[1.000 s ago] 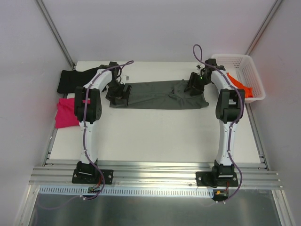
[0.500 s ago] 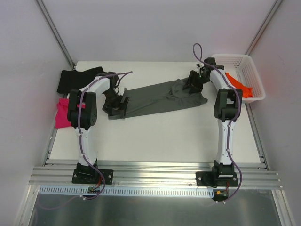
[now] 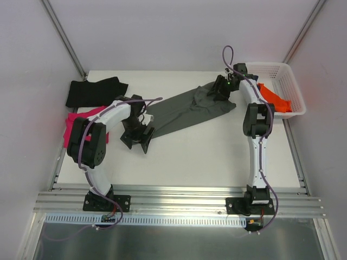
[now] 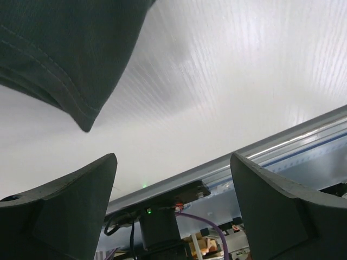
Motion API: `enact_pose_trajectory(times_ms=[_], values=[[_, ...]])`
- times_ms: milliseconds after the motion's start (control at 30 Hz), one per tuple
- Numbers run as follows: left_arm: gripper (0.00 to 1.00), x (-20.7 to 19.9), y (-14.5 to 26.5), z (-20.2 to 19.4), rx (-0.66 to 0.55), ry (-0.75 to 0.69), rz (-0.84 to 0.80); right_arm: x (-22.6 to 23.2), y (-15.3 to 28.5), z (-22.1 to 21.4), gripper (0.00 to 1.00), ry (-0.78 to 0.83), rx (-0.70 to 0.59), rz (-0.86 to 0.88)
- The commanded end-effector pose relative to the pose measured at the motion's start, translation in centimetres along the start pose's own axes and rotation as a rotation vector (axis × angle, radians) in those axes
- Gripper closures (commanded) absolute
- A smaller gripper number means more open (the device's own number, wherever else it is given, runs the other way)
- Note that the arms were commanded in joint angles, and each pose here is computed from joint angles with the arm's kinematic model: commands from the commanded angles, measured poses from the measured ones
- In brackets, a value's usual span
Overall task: Fold and stack the t-shirts
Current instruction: Rotate the tshirt 90 degrees
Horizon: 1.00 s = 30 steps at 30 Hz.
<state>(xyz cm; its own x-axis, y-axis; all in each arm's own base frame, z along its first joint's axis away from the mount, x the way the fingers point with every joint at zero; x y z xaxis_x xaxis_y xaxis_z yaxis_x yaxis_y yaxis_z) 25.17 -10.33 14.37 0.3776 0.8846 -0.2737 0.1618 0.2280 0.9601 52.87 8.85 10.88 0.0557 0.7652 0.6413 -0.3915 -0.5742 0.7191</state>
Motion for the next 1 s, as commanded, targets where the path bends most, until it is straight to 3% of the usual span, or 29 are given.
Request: enact_pose_trajectory(times_ms=[0,133,333,567,967], values=[[0.14,-0.6,2.4,-0.9,-0.073,-0.016,0.031,2.7,0.1,1.3,0.42,0.059,-0.061,0.066],[0.12,-0.5,6.4,2.0,-0.226,-0.086,0.115,5.6,3.8,1.3,0.4,0.16,-0.108,0.078],[0.12,1.4,8.0,7.9,-0.315,-0.077,0.107,9.2,9.5,-0.1,0.39,0.204,-0.155,0.086],[0.13,5.4,6.0,14.6,-0.32,-0.044,0.113,7.9,8.3,-4.0,0.39,0.126,-0.027,0.053],[0.14,8.3,3.6,15.6,-0.272,0.011,0.092,4.9,4.3,-7.1,0.39,0.039,0.131,0.0]])
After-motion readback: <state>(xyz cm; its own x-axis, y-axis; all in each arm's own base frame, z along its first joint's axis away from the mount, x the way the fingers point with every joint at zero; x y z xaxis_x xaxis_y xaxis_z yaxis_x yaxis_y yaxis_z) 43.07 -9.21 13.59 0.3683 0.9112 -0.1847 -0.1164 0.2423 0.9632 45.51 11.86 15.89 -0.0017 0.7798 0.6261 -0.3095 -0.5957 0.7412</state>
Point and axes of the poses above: each gripper's point midway between its finger pads, its own y axis back along the fingers, its own x axis along the line the jaws close on, z = x × y, the point moved 9 cm from there along y, back along the fingers, and after that the axes turned 2 degrees about -y, right-handed, at the moved point
